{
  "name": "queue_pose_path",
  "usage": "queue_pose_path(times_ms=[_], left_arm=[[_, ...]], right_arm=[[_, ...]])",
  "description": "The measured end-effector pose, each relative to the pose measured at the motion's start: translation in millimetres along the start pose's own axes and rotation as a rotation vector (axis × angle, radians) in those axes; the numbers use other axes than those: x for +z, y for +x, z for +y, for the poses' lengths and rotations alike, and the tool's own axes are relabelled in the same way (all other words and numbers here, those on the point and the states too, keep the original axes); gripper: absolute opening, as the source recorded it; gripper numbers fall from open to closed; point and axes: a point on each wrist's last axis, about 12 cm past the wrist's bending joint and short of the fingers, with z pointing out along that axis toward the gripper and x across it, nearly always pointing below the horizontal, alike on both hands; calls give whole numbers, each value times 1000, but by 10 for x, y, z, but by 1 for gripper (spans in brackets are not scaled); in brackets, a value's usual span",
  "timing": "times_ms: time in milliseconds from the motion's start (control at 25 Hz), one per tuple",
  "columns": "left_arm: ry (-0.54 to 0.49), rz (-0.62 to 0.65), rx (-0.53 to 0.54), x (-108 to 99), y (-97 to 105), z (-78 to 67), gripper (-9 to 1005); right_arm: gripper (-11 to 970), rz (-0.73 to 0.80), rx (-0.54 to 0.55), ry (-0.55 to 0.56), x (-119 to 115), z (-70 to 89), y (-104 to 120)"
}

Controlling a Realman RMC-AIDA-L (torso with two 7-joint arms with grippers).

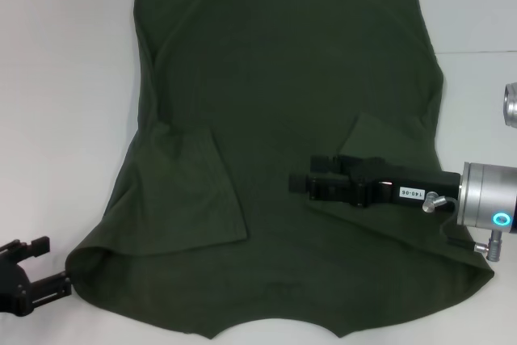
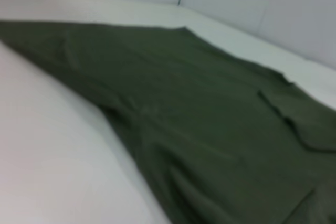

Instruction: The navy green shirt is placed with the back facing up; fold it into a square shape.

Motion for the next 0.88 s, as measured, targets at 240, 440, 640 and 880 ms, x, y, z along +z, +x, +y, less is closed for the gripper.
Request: queue_pose_path(times_ms=[240, 440, 640, 880], left_arm=[[-10, 48, -8, 174, 44, 22, 815], [8, 71, 1, 243, 33, 10, 812], [15, 72, 1, 251, 31, 0, 779], [22, 73, 0, 262, 24, -7, 731]], right_arm=[[927, -1, -2, -1, 6, 1, -10], [928, -3, -1, -1, 6, 1, -15], [928, -7, 1, 2, 2, -4, -16], [928, -7, 1, 4, -1, -6, -15]])
